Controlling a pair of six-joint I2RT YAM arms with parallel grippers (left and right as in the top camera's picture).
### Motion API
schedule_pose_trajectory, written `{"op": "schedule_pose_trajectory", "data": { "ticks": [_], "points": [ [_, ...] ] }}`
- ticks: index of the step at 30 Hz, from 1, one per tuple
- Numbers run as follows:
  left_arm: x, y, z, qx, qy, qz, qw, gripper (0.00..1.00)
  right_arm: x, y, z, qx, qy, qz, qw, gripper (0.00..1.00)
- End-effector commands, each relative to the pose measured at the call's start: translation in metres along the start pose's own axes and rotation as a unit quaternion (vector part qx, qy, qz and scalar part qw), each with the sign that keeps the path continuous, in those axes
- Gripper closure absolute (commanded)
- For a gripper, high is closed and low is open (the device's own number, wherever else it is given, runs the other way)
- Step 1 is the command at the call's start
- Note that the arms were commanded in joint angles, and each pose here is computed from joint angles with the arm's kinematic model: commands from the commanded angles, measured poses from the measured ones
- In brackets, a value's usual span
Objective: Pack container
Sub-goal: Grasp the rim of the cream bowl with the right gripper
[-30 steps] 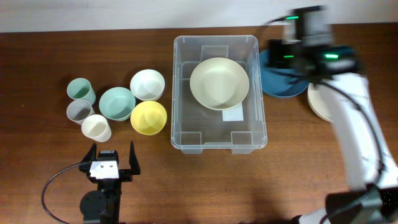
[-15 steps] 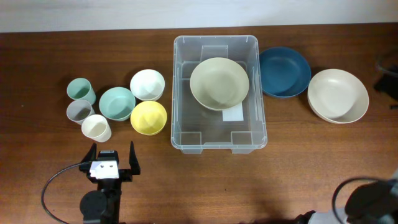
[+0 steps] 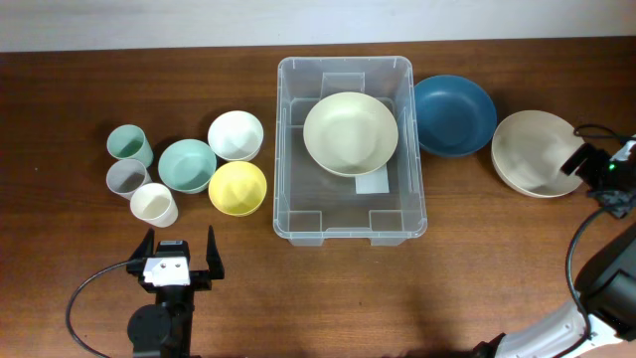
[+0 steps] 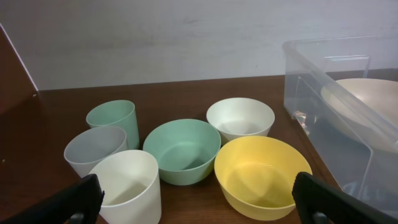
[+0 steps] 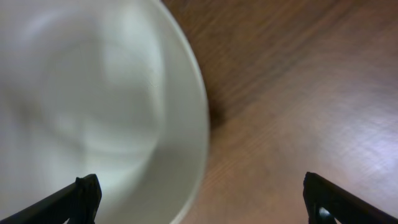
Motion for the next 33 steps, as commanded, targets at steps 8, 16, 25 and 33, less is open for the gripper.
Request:
{"op": "schedule_pose_trajectory", "data": {
  "ticks": [8,16,25,33],
  "points": [
    [0.000,-0.002,0.001,-0.010,-0.001,0.008,1.000,0.01,-0.045,-0.003,0.022,0.018,0.013,-0.029,0.999,0.04],
    [0.000,-0.002,0.001,-0.010,-0.001,0.008,1.000,0.00,-0.045,-0.003,0.019,0.019,0.006,-0.029,0.999,0.29],
    [0.000,-0.002,0.001,-0.010,-0.001,0.008,1.000,0.01,-0.045,-0.003,0.014,0.022,-0.007,-0.027,0.999,0.69],
    [0.000,-0.002,0.001,-0.010,-0.001,0.008,1.000,0.01,-0.044,-0.012,0.013,0.017,-0.010,-0.002,1.000,0.96]
  ]
}}
Point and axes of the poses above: each gripper's point midway between its finger pads, its own x axis back along the fingers, its own y axis along the line the jaws close on, z = x × y, the point moved 5 cm from there along x, back along the fingers, and after that the axes turned 3 degrees about -x, right-handed, at the moved point
